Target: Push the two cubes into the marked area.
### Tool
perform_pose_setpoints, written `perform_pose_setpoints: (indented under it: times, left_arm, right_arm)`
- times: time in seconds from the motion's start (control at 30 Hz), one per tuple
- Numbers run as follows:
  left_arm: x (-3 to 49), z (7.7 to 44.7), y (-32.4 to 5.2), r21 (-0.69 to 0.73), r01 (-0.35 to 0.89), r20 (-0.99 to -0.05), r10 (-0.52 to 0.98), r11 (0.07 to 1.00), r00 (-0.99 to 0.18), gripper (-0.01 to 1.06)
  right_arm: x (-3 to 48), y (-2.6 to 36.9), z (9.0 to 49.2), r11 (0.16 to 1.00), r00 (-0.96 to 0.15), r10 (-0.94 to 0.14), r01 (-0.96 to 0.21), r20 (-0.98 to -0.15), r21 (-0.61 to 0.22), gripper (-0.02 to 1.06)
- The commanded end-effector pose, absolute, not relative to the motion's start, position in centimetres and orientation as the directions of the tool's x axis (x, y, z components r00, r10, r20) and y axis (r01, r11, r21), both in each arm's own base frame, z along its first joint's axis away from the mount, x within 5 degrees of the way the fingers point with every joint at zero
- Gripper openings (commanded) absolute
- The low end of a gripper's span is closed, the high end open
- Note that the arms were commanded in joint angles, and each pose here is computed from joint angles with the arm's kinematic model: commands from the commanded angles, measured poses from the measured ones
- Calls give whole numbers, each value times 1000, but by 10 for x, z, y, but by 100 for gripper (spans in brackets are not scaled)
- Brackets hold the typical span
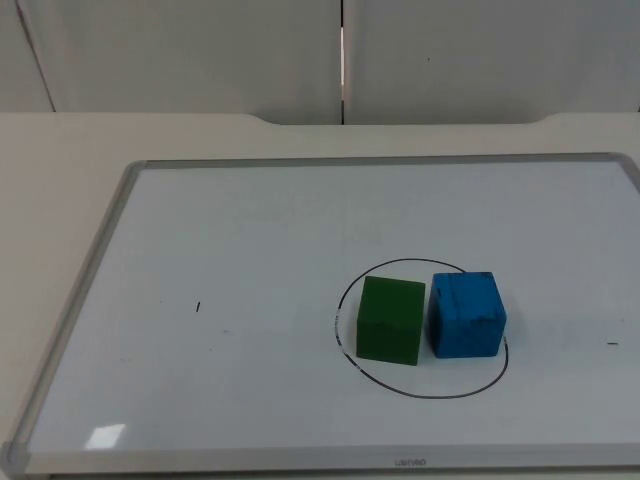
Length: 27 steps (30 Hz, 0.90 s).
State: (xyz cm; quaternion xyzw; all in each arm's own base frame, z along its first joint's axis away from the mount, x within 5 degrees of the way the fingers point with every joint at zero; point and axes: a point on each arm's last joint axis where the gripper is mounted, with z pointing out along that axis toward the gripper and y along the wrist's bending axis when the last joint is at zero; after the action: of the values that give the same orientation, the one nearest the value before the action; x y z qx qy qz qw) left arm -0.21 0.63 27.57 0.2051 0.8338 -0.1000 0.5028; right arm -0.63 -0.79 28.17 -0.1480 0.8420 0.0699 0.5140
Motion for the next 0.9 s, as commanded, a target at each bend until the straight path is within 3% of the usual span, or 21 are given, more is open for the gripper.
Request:
perform_pose_setpoints:
  times: [0.0, 0.5, 0.87]
  left_arm:
    - [-3, 275, 6, 33, 452, -880, 240, 892, -409, 105]
    - [-3, 275, 6, 33, 448, -880, 238, 893, -410, 105]
    - [-4, 275, 5, 34, 299, -880, 170, 954, -442, 105]
  right_arm:
    - [-5, -8, 280, 946, -419, -186, -320, -889, -47, 105]
    - [-5, -8, 280, 946, -419, -186, -320, -889, -47, 105]
    - [-5, -8, 280, 946, -419, -186, -320, -889, -47, 105]
